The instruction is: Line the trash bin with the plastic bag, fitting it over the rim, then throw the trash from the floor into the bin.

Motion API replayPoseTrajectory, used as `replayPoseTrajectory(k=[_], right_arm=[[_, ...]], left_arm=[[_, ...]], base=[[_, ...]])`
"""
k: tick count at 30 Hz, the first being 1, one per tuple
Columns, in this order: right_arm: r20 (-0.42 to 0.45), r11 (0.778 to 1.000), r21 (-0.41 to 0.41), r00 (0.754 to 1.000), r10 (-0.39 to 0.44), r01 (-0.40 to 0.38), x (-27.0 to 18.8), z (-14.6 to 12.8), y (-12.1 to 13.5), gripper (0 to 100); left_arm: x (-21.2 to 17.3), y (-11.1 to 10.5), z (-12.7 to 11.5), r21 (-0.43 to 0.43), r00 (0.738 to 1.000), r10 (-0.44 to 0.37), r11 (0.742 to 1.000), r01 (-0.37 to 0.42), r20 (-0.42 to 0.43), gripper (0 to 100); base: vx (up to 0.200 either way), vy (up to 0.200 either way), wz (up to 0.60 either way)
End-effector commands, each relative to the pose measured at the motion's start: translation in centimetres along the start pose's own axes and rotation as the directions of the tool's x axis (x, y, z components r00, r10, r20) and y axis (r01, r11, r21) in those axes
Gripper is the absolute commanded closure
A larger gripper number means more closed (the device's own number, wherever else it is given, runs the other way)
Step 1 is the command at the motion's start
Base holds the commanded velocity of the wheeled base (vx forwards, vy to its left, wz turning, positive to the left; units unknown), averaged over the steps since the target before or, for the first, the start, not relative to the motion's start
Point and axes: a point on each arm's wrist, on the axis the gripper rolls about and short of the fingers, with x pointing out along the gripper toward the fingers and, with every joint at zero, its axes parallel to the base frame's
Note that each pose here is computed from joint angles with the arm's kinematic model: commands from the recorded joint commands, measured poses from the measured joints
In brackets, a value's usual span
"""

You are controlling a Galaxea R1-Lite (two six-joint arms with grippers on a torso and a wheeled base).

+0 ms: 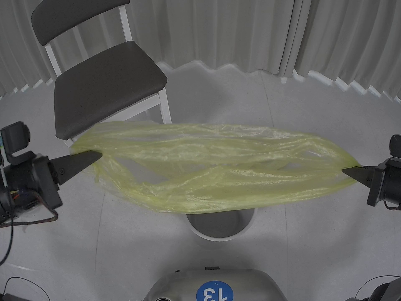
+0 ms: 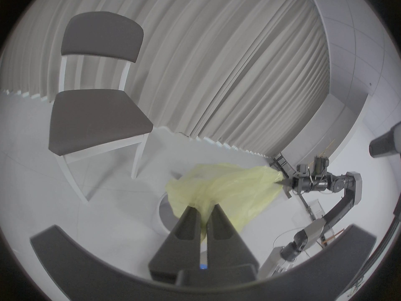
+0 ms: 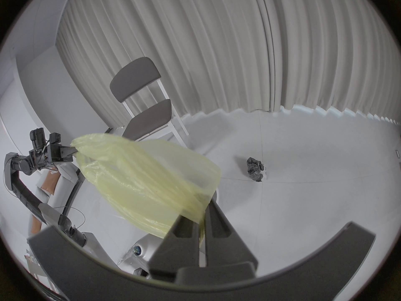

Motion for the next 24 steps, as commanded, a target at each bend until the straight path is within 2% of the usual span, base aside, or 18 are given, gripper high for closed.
replayPoseTrajectory(k=[1, 6, 8, 12, 19, 24], right_arm=[[-0.082, 1.000, 0.001, 0.997, 0.002, -0.002, 2.8, -0.2, 0.2, 100], [-0.118, 1.000, 0.021, 0.993, -0.014, 0.017, 4.7, -0.1, -0.2, 100], [-0.127, 0.999, 0.031, 0.992, -0.019, 0.023, 5.2, -0.1, -0.4, 100], [-0.132, 0.999, 0.047, 0.991, 0.020, -0.014, 5.3, 0.0, -0.8, 100], [-0.141, 0.999, 0.050, 0.990, 0.014, -0.007, 5.1, -0.4, -0.9, 100], [-0.174, 0.998, 0.069, 0.985, 0.003, 0.009, 6.2, -1.6, -1.2, 100]], left_arm=[[3.8, 2.1, -1.6, -0.048, 0.998, 0.034, 0.998, -0.036, -0.046, 100], [5.6, 3.3, -1.9, -0.116, 0.999, -0.035, 0.993, 0.032, -0.027, 100], [6.4, 3.7, -2.4, -0.142, 0.999, -0.036, 0.989, 0.030, -0.040, 100], [9.4, 5.4, -3.8, -0.158, 0.997, -0.013, 0.987, 0.001, -0.076, 100], [10.5, 6.3, -4.9, -0.166, 0.997, -0.010, 0.986, -0.004, -0.082, 100], [11.8, 7.0, -5.8, -0.173, 0.995, -0.008, 0.985, -0.009, -0.099, 100]], base=[[0.000, 0.000, 0.00], [0.000, 0.000, 0.00], [0.000, 0.000, 0.00], [0.000, 0.000, 0.00], [0.000, 0.000, 0.00], [0.000, 0.000, 0.00]])
